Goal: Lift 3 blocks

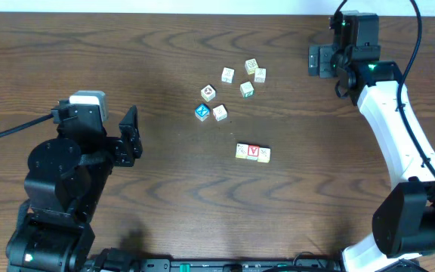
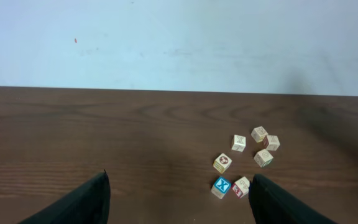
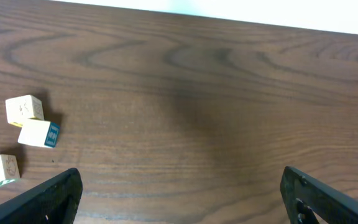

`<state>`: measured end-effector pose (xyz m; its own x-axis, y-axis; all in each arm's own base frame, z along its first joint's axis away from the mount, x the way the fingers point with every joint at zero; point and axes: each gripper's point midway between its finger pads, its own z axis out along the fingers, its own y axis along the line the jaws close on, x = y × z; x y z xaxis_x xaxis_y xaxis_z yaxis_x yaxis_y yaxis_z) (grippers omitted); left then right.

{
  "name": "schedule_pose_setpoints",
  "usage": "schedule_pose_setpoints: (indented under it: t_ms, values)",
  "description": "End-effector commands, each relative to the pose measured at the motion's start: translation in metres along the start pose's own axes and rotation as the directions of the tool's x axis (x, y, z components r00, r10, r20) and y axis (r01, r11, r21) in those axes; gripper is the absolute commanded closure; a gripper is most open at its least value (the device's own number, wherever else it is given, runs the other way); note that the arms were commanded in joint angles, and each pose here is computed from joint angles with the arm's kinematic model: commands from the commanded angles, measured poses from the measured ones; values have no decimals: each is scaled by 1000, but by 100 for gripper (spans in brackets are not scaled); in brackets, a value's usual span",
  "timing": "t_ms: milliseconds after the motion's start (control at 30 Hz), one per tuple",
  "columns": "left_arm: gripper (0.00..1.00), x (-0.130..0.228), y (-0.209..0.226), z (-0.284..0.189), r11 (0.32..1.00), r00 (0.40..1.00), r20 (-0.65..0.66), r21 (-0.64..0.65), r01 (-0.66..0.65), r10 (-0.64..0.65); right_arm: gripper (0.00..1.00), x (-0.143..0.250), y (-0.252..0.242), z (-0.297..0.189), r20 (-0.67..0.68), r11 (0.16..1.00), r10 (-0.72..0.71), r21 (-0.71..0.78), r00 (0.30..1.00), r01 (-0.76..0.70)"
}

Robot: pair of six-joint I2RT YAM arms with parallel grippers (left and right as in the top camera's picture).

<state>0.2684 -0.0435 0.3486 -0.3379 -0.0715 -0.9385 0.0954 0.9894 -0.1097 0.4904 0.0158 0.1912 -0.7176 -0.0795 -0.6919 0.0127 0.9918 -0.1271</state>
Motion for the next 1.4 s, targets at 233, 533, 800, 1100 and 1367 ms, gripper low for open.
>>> schedule_pose_setpoints:
  t_ms: [233, 533, 800, 1100, 1367]
  values:
    - [27, -5, 2, -3, 1000, 1000, 16, -11, -5, 5, 1, -3, -7, -2, 5, 1000, -1, 19, 1000, 1]
    - [27, 0, 6, -2, 999, 999, -5, -34, -32, 32, 1, -2, -7, -2, 5, 1000, -1, 19, 1000, 1]
    - [27, 0, 21, -3, 993, 1000, -2, -120, -18, 18, 1, -3, -7, -2, 5, 1000, -1, 19, 1000, 1]
    - [26, -32, 22, -22, 995, 979, 205, -96, 21, -1, 1, -2, -7, -2, 5, 1000, -1, 19, 1000, 1]
    - [26, -25, 31, -64, 997, 804, 594, -74, 4, 41, 1, -2, -7, -2, 5, 1000, -1, 19, 1000, 1]
